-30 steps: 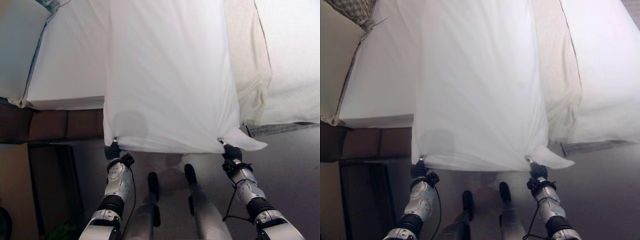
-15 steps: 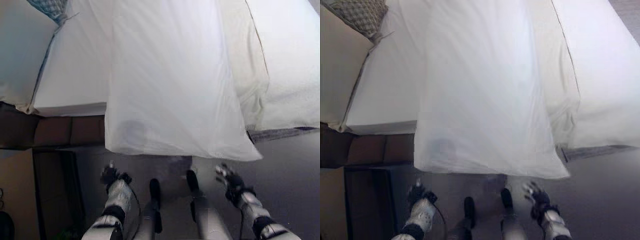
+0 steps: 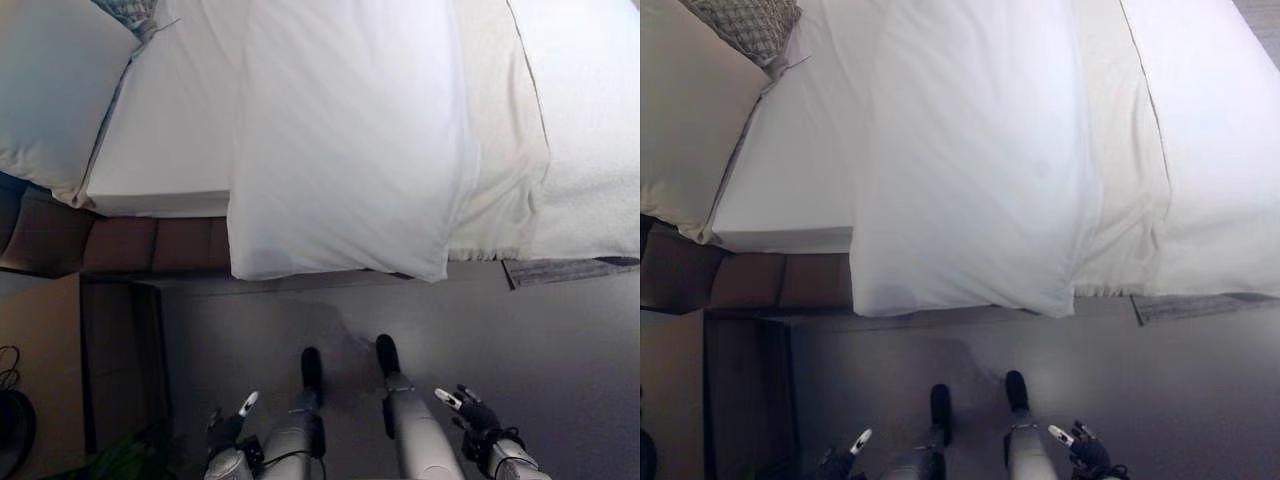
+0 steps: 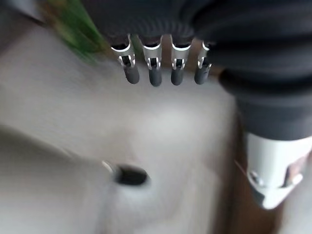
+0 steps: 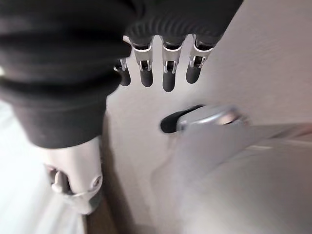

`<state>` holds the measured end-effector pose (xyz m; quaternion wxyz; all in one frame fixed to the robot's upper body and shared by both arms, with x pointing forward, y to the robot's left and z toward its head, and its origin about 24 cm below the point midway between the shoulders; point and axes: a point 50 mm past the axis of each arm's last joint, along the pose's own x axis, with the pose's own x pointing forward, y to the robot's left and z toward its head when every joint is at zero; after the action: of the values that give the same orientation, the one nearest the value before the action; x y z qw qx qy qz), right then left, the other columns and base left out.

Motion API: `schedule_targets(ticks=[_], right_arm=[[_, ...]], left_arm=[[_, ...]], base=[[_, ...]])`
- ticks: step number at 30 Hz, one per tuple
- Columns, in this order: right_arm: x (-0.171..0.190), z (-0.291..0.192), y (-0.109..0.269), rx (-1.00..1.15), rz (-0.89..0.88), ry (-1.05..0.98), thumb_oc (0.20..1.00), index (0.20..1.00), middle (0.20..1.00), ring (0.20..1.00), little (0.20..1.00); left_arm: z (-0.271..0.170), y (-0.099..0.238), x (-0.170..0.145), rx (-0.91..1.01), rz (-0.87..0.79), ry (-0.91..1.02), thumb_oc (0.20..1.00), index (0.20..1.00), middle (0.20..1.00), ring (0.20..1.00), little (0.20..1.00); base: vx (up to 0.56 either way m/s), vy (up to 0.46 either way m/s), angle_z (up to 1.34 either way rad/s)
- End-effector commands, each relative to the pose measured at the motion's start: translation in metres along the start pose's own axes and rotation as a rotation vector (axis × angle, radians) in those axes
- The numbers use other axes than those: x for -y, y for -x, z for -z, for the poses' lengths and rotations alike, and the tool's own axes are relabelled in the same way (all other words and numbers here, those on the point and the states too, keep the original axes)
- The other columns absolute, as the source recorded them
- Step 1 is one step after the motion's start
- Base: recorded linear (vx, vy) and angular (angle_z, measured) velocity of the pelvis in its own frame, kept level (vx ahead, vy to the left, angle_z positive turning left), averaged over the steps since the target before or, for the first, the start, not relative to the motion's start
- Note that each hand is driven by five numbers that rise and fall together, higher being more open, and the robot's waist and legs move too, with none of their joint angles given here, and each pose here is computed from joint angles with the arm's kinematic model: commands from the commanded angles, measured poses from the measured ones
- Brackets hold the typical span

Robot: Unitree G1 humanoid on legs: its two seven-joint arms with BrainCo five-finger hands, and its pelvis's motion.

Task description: Make the bed

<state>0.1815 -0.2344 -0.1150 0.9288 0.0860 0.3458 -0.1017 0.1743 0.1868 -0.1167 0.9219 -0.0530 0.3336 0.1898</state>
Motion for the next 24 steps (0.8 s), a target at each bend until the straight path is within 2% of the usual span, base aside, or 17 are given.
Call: schedule_targets(ticks=[1, 3, 6, 8, 9, 10, 11, 12, 15, 16, 17, 18, 21, 23, 24], right_arm=[[-0.008, -0.035, 0.003, 0.214, -0.049, 0.044, 1.0, 1.0, 1.0, 1.0, 1.0], [-0.018, -0.059, 0.005, 0.317, -0.112, 0.07, 1.0, 1.0, 1.0, 1.0, 1.0], [-0.027, -0.078, 0.008, 0.396, -0.184, 0.105, 1.0, 1.0, 1.0, 1.0, 1.0], [-0.044, -0.108, 0.014, 0.495, -0.32, 0.186, 1.0, 1.0, 1.0, 1.0, 1.0], [-0.044, -0.108, 0.014, 0.495, -0.32, 0.186, 1.0, 1.0, 1.0, 1.0, 1.0], [-0.056, -0.128, 0.017, 0.542, -0.429, 0.246, 1.0, 1.0, 1.0, 1.0, 1.0], [-0.056, -0.128, 0.017, 0.542, -0.429, 0.246, 1.0, 1.0, 1.0, 1.0, 1.0], [-0.08, -0.151, 0.015, 0.578, -0.545, 0.288, 1.0, 1.0, 1.0, 1.0, 1.0], [-0.094, -0.165, 0.019, 0.611, -0.604, 0.321, 1.0, 1.0, 1.0, 1.0, 1.0], [-0.126, -0.192, 0.02, 0.654, -0.692, 0.361, 1.0, 1.0, 1.0, 1.0, 1.0], [-0.126, -0.192, 0.02, 0.655, -0.692, 0.361, 1.0, 1.0, 1.0, 1.0, 1.0], [-0.142, -0.21, 0.024, 0.69, -0.724, 0.37, 1.0, 1.0, 1.0, 1.0, 1.0], [-0.142, -0.21, 0.024, 0.69, -0.724, 0.37, 1.0, 1.0, 1.0, 1.0, 1.0], [-0.169, -0.249, 0.034, 0.769, -0.769, 0.386, 1.0, 1.0, 1.0, 1.0, 1.0], [-0.169, -0.249, 0.034, 0.769, -0.769, 0.386, 1.0, 1.0, 1.0, 1.0, 1.0]], left_arm=[[-0.036, -0.001, -0.005, 0.213, 0.234, -0.126, 1.0, 1.0, 1.0, 1.0, 1.0], [-0.056, 0.002, 0.005, 0.284, 0.364, -0.111, 1.0, 1.0, 1.0, 1.0, 1.0], [-0.075, 0.002, 0.012, 0.358, 0.445, -0.141, 1.0, 1.0, 1.0, 1.0, 1.0], [-0.102, 0.005, 0.029, 0.437, 0.596, -0.155, 1.0, 1.0, 1.0, 1.0, 1.0], [-0.102, 0.005, 0.029, 0.437, 0.596, -0.155, 1.0, 1.0, 1.0, 1.0, 1.0], [-0.126, 0.01, 0.047, 0.514, 0.714, -0.195, 1.0, 1.0, 1.0, 1.0, 1.0], [-0.126, 0.01, 0.047, 0.514, 0.714, -0.195, 1.0, 1.0, 1.0, 1.0, 1.0], [-0.155, 0.016, 0.073, 0.603, 0.793, -0.197, 1.0, 1.0, 1.0, 1.0, 1.0], [-0.173, 0.021, 0.084, 0.664, 0.825, -0.217, 1.0, 1.0, 1.0, 1.0, 1.0], [-0.211, 0.031, 0.111, 0.783, 0.85, -0.252, 1.0, 1.0, 1.0, 1.0, 1.0], [-0.211, 0.031, 0.111, 0.784, 0.85, -0.252, 1.0, 1.0, 1.0, 1.0, 1.0], [-0.232, 0.039, 0.126, 0.852, 0.859, -0.27, 1.0, 1.0, 1.0, 1.0, 1.0], [-0.232, 0.039, 0.126, 0.852, 0.859, -0.27, 1.0, 1.0, 1.0, 1.0, 1.0], [-0.275, 0.054, 0.145, 0.977, 0.839, -0.307, 1.0, 1.0, 1.0, 1.0, 1.0], [-0.275, 0.054, 0.145, 0.977, 0.839, -0.307, 1.0, 1.0, 1.0, 1.0, 1.0]], base=[[0.01, -0.01, 0.08], [0.01, -0.005, 0.03], [0.0, 0.0, 0.0], [0.0, 0.0, 0.0], [0.0, 0.0, 0.0], [0.0, 0.0, 0.0], [-0.03, -0.021, -0.02], [-0.03, -0.011, -0.02], [-0.08, -0.009, -0.04], [-0.1, -0.017, -0.01], [-0.15, -0.038, -0.06], [-0.06, -0.021, -0.07], [-0.02, -0.007, -0.01], [-0.11, -0.064, 0.0], [-0.12, -0.073, 0.16]])
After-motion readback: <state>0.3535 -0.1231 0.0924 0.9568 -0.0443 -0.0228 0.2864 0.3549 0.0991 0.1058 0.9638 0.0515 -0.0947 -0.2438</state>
